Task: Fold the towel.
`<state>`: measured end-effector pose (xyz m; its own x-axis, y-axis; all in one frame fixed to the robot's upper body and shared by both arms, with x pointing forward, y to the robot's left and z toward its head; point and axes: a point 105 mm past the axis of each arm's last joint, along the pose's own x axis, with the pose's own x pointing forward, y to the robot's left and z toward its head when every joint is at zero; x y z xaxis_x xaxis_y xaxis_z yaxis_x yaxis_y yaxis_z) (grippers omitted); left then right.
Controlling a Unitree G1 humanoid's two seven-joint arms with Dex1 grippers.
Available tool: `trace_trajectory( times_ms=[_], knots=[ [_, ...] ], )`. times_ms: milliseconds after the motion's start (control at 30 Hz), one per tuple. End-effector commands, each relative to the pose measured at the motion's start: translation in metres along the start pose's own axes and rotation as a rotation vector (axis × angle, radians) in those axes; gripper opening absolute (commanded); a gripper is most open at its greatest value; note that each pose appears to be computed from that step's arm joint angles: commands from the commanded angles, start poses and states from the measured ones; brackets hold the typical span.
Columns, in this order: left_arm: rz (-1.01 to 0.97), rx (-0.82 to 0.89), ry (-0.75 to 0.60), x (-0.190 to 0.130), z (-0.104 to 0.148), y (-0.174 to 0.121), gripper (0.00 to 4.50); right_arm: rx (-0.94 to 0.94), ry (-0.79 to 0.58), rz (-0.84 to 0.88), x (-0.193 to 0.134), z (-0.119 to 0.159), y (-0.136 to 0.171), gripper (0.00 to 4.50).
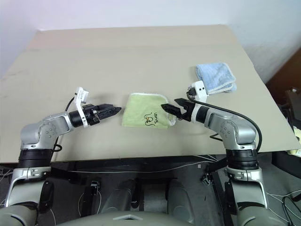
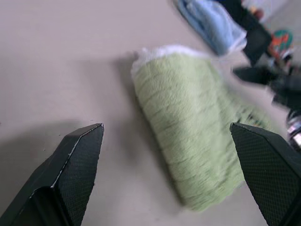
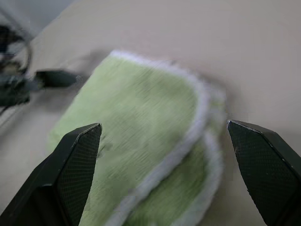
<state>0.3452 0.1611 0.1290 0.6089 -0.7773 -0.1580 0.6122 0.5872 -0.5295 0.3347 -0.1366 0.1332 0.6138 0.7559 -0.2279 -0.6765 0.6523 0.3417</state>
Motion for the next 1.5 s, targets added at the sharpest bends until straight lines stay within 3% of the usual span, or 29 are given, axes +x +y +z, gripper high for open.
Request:
trace_trajectory(
  times_ms=[33, 133, 300, 767, 1033, 1300, 1400, 1500],
  knots=[
    [-0.057, -0.119, 0.0, 0.003, 0.006, -0.013, 4.5, -0.029, -0.026, 0.059, -0.012, 0.012, 0.01, 4.49],
    [-0.086, -0.294, 0.06, 0.011, -0.003, -0.017, 4.5, -0.045, -0.015, 0.022, -0.014, 0.014, 0.002, 4.49],
    [-0.055, -0.375, 0.14, 0.02, -0.012, -0.013, 4.5, -0.057, -0.041, -0.04, -0.013, 0.019, -0.01, 4.49],
    [-0.179, -0.39, 0.333, 0.04, -0.021, -0.032, 4.5, -0.076, -0.092, -0.079, -0.023, 0.02, -0.004, 4.49],
    [-0.252, -0.467, 0.279, 0.067, -0.013, -0.041, 4.5, -0.102, -0.109, -0.1, -0.033, 0.027, -0.002, 4.49],
    [-0.275, -0.502, 0.304, 0.072, -0.029, -0.045, 4.5, -0.088, -0.102, -0.164, -0.032, 0.021, -0.011, 4.49],
    [-0.276, -0.503, 0.296, 0.069, -0.028, -0.043, 3.94, -0.084, -0.118, -0.187, -0.032, 0.024, -0.015, 4.5],
    [-0.281, -0.495, 0.297, 0.066, -0.027, -0.042, 2.9, -0.087, -0.118, -0.201, -0.033, 0.024, -0.017, 4.5]
  ],
)
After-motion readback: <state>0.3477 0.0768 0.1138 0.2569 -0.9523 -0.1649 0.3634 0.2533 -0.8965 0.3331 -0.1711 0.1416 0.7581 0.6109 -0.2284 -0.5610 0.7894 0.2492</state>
